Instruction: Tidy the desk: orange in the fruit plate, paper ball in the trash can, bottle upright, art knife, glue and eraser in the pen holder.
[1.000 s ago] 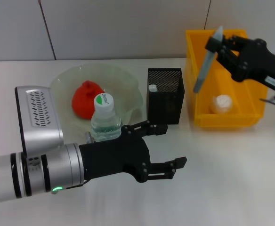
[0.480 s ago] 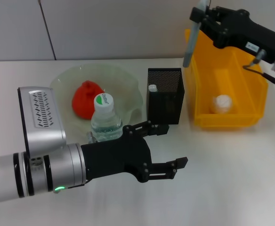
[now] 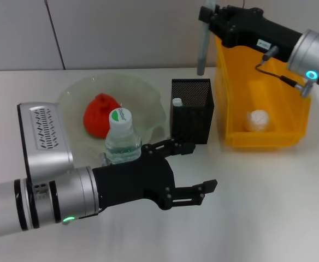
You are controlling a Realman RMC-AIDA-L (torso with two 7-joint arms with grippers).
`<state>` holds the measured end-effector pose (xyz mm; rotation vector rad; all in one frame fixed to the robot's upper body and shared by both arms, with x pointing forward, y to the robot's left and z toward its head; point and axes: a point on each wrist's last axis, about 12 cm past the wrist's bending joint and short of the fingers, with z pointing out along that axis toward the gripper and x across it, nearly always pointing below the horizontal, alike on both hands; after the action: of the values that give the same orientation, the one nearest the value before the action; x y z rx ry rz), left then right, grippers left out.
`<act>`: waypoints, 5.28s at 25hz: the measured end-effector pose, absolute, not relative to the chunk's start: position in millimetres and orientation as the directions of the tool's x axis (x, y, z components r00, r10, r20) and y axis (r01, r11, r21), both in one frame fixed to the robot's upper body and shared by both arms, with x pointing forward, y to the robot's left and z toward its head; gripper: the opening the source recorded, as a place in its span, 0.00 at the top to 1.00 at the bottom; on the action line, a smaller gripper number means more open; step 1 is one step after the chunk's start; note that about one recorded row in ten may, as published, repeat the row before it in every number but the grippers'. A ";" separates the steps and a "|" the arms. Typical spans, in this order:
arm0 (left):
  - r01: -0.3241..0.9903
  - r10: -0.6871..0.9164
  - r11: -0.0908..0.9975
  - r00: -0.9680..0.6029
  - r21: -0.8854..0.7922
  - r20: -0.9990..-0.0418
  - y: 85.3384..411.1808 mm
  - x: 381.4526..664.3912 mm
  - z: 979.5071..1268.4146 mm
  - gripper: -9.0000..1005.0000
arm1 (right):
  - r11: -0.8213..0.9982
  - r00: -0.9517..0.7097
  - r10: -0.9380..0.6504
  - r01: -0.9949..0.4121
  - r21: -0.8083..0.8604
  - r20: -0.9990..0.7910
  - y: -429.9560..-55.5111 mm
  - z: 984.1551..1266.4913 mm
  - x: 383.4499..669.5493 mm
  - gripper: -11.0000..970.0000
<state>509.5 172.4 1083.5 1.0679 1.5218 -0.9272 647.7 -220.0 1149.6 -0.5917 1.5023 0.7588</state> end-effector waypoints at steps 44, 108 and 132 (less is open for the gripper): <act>0.947 0.154 0.320 -0.081 -0.028 -0.985 174.2 513.3 1083.0 0.16 | 0.681 -0.157 0.025 -0.720 0.131 -0.987 -193.6 1122.4 649.9 0.80; 0.957 0.113 0.282 -0.107 -0.071 -0.988 220.6 498.3 1087.7 0.16 | 0.193 -0.125 -0.275 -0.979 0.073 -0.953 -266.7 1127.5 552.7 0.20; 0.975 0.224 0.220 -0.092 -0.042 -0.970 248.4 503.3 1098.1 0.16 | 0.146 -0.072 -0.294 -0.989 0.029 -0.953 -260.9 1103.1 521.7 0.20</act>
<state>503.3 248.4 1098.1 1.1787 1.5248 -0.9744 521.7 -260.9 1103.1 -1.2931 1.5310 0.9810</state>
